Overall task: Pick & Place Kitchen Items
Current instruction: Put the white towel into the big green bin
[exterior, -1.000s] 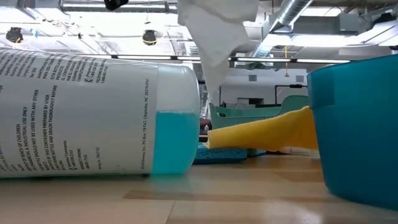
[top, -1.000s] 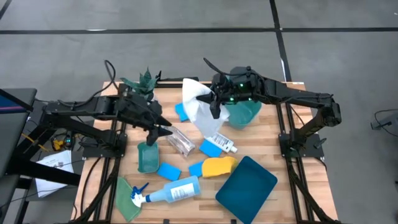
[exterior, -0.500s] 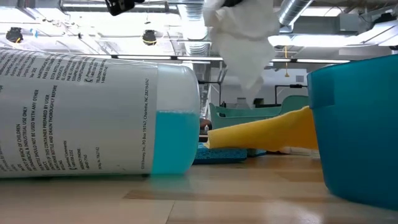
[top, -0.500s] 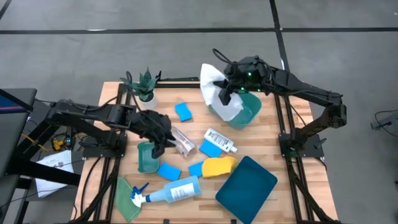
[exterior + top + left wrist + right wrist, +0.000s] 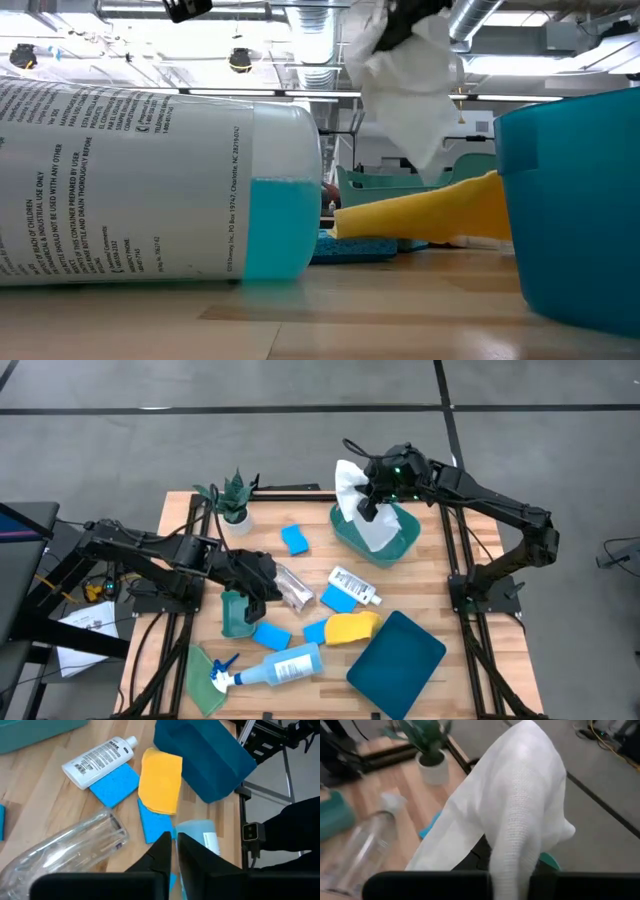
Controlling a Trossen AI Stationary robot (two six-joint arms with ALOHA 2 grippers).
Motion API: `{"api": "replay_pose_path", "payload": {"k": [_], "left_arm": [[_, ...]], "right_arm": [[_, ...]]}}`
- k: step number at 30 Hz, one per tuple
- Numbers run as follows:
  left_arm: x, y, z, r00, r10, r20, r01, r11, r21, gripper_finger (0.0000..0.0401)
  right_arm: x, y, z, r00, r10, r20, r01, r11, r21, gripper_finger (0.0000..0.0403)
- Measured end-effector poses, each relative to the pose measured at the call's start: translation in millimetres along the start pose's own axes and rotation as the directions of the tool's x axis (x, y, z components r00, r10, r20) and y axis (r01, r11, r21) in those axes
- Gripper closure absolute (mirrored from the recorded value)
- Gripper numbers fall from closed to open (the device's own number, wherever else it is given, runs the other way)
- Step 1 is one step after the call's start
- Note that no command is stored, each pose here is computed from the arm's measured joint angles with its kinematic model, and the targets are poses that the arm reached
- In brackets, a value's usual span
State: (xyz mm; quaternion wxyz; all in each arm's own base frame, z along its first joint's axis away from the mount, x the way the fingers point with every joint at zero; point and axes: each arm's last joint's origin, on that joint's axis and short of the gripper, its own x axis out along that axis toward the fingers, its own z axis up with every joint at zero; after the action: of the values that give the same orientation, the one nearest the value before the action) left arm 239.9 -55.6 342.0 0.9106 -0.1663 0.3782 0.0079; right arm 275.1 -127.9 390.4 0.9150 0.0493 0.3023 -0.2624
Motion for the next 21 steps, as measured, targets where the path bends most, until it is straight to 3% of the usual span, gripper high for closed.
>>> {"api": "replay_pose_path", "payload": {"k": [3,11,21], "left_arm": [[0,-1,0,1.0,0.018,0.01,-0.017,1.0,-0.015,0.0397],[0,-1,0,0.999,0.037,0.02,-0.036,0.999,-0.022,0.0392],[0,1,1,0.995,0.085,0.046,-0.083,0.996,-0.027,0.0398]], "right_arm": [[6,-7,-14,0.999,-0.021,-0.04,0.021,1.0,-0.006,0.0403],[11,-19,-47,0.998,-0.054,0.012,0.054,0.998,0.029,0.0403],[32,-17,-97,0.997,-0.057,-0.042,0.059,0.997,0.058,0.0403]]}}
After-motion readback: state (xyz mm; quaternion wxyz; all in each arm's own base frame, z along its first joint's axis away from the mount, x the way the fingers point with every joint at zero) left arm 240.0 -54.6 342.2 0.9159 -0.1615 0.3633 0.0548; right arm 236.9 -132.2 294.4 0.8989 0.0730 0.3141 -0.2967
